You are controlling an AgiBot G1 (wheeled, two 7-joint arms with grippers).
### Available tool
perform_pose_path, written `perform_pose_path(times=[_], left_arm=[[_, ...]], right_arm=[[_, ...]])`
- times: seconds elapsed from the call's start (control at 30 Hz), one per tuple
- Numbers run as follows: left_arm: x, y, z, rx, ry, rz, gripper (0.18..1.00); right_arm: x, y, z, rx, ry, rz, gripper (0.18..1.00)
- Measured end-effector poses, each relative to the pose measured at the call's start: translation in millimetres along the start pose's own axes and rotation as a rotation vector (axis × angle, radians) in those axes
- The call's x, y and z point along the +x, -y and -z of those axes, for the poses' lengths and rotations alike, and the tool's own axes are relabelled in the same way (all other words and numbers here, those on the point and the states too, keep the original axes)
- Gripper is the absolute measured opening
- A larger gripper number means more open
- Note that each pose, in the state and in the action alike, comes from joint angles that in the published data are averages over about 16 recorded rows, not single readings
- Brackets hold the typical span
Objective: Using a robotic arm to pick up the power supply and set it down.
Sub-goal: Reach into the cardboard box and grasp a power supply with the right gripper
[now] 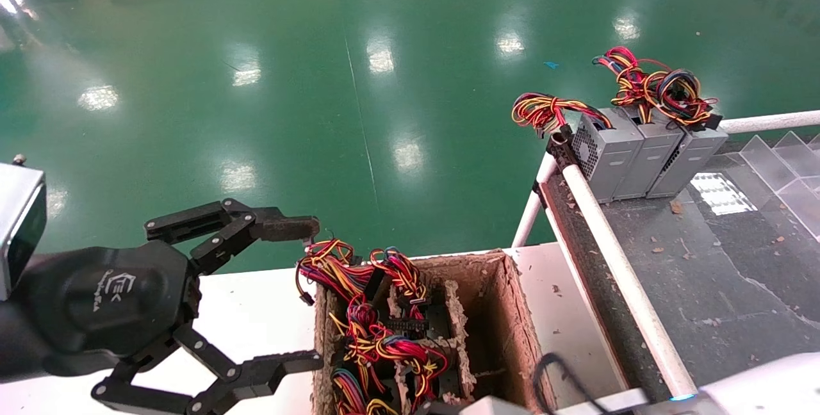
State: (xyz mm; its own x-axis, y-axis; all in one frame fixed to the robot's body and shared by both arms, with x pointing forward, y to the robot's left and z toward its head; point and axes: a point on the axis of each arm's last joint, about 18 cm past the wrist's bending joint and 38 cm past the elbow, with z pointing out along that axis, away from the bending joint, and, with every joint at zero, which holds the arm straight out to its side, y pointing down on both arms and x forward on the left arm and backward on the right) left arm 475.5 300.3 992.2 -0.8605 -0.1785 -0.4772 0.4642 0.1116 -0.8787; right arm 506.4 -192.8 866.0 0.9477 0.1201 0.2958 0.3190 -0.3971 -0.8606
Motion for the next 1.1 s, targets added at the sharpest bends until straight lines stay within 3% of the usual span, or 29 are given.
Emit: perform_pose_path(times=[0.2,0.53,0.73,1.1], left_arm=[[0,0,0,0.000,0.000,0.000,0.962],[0,0,0,0.000,0.000,0.000,0.997],[0,0,0,0.000,0.000,0.000,1.001],[0,0,0,0.000,0.000,0.000,1.001]], right_arm=[[-1,-5,-24,-0.032,0.051,0.005,0.992],[-3,-14,-47,-0.081,0.096,0.009,0.935],[-3,-17,-53,-0.097,0.098,0.007,0.858],[-1,-20,-59,-0.109,0.090,0.000,0.626]])
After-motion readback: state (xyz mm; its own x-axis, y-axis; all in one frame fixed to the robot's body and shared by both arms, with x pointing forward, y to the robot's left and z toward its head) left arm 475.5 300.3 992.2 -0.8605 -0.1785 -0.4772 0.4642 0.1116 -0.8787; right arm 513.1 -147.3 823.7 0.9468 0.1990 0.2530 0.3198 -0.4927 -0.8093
